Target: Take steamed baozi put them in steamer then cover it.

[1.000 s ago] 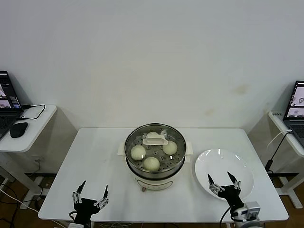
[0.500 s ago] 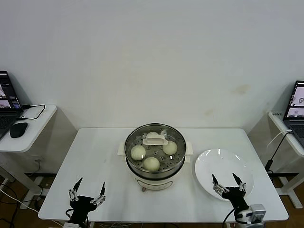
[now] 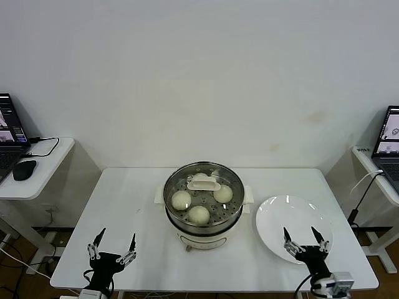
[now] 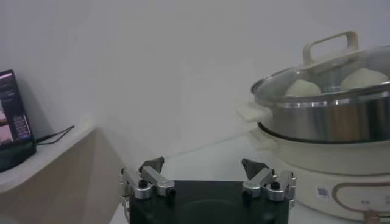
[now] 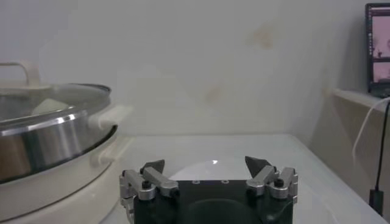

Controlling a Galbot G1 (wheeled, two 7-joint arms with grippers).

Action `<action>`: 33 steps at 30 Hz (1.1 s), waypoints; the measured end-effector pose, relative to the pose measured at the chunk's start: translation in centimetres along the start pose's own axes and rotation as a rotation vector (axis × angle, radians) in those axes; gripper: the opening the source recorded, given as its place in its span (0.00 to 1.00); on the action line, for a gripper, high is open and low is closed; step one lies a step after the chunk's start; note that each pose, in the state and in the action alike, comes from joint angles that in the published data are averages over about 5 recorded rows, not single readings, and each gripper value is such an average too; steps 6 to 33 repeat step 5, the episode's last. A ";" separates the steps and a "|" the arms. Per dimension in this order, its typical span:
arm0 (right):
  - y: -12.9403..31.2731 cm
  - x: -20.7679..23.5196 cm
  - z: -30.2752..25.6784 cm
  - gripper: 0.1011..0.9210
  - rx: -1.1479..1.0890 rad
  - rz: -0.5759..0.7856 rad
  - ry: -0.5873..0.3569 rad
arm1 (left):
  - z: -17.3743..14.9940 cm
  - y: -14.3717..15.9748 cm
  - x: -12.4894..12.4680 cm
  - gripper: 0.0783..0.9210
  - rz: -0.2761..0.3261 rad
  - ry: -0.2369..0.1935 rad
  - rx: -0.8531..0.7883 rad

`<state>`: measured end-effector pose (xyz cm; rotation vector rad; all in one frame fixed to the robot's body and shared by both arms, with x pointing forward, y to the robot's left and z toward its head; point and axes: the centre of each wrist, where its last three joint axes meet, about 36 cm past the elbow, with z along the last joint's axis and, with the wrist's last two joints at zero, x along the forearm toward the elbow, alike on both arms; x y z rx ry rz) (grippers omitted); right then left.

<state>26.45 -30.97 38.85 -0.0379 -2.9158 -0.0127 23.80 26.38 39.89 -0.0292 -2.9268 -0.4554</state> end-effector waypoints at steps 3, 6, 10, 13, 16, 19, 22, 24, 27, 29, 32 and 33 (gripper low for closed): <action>0.0 0.0 0.0 0.88 0.004 0.004 -0.004 | 0.0 -0.1 0.0 0.88 -0.002 -0.002 0.005; 0.1 0.0 0.0 0.88 0.005 0.006 -0.005 | 0.0 -0.1 0.0 0.88 -0.002 -0.003 0.006; 0.1 0.0 0.0 0.88 0.005 0.006 -0.005 | 0.0 -0.1 0.0 0.88 -0.002 -0.003 0.006; 0.1 0.0 0.0 0.88 0.005 0.006 -0.005 | 0.0 -0.1 0.0 0.88 -0.002 -0.003 0.006; 0.1 0.0 0.0 0.88 0.005 0.006 -0.005 | 0.0 -0.1 0.0 0.88 -0.002 -0.003 0.006; 0.1 0.0 0.0 0.88 0.005 0.006 -0.005 | 0.0 -0.1 0.0 0.88 -0.002 -0.003 0.006; 0.1 0.0 0.0 0.88 0.005 0.006 -0.005 | 0.0 -0.1 0.0 0.88 -0.002 -0.003 0.006; 0.1 0.0 0.0 0.88 0.005 0.006 -0.005 | 0.0 -0.1 0.0 0.88 -0.002 -0.003 0.006; 0.1 0.0 0.0 0.88 0.005 0.006 -0.005 | 0.0 -0.1 0.0 0.88 -0.002 -0.003 0.006; 0.1 0.0 0.0 0.88 0.005 0.006 -0.005 | 0.0 -0.1 0.0 0.88 -0.002 -0.003 0.006; 0.1 0.0 0.0 0.88 0.005 0.006 -0.005 | 0.0 -0.1 0.0 0.88 -0.002 -0.003 0.006; 0.1 0.0 0.0 0.88 0.005 0.006 -0.005 | 0.0 -0.1 0.0 0.88 -0.002 -0.003 0.006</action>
